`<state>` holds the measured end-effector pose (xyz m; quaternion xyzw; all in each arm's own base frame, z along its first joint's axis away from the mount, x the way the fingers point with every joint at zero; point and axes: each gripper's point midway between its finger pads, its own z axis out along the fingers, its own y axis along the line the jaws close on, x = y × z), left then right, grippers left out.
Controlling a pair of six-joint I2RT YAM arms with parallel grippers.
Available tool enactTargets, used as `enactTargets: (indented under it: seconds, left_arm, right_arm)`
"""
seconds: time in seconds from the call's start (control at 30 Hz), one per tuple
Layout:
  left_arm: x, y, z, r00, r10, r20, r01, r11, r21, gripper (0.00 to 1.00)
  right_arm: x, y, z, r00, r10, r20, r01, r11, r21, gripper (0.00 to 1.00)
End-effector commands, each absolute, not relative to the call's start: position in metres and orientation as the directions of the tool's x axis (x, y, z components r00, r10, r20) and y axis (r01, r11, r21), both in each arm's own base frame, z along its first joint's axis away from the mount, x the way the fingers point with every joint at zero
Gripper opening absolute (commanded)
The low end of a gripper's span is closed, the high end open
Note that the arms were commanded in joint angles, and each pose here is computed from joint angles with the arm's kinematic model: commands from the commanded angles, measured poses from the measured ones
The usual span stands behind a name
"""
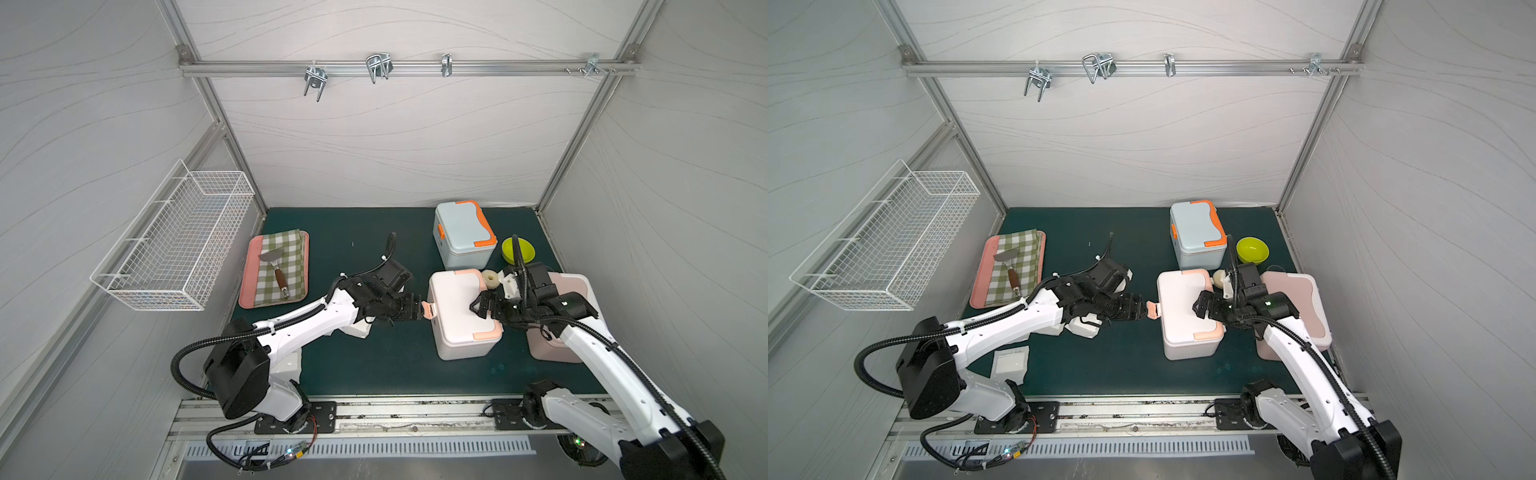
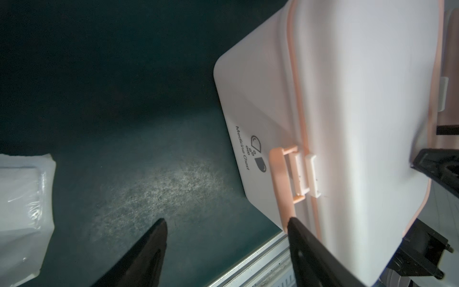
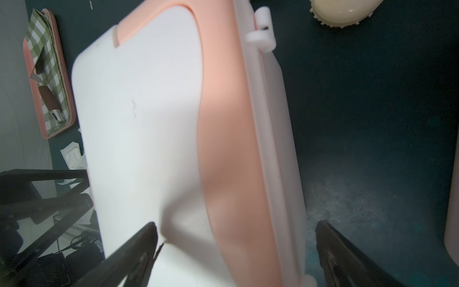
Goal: Open first aid kits and take out gauze
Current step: Open the fastener of the first aid kit.
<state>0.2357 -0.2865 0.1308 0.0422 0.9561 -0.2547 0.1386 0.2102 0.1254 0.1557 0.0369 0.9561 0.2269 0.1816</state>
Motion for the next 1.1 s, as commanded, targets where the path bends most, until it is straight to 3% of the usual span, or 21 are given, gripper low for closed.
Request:
enactTargets:
  seconds: [0.0, 0.23, 0.53, 0.83, 1.07]
  left_arm:
    - [0.244, -0.292, 0.135, -0.955, -0.025, -0.295, 0.139, 0.843, -0.520, 0.77]
    - [0.245, -0.304, 0.133, -0.960, -0.019, -0.280, 0.147, 0.817, -0.558, 0.76]
    - [0.240, -0.274, 0.154, -0.937, -0.075, -0.341, 0.124, 0.842, -0.525, 0.74]
    - [0.245, -0.299, 0.163, -0.945, -0.044, -0.324, 0.166, 0.789, -0.592, 0.75]
    - [0.250, -0.306, 0.134, -0.959, -0.037, -0.280, 0.140, 0.799, -0.585, 0.73]
  right_arm:
    - [0.211, 0.130, 0.157, -0.936, 0.140, -0.323, -0.029, 0.884, 0.467, 0.99]
    - [0.210, 0.132, 0.158, -0.940, 0.129, -0.317, -0.039, 0.880, 0.474, 0.99]
    - [0.208, 0.136, 0.160, -0.943, 0.113, -0.315, -0.059, 0.870, 0.489, 0.99]
    - [0.203, 0.154, 0.167, -0.944, 0.083, -0.318, -0.123, 0.806, 0.578, 0.82]
    - [0.198, 0.155, 0.164, -0.950, 0.070, -0.304, -0.127, 0.802, 0.584, 0.79]
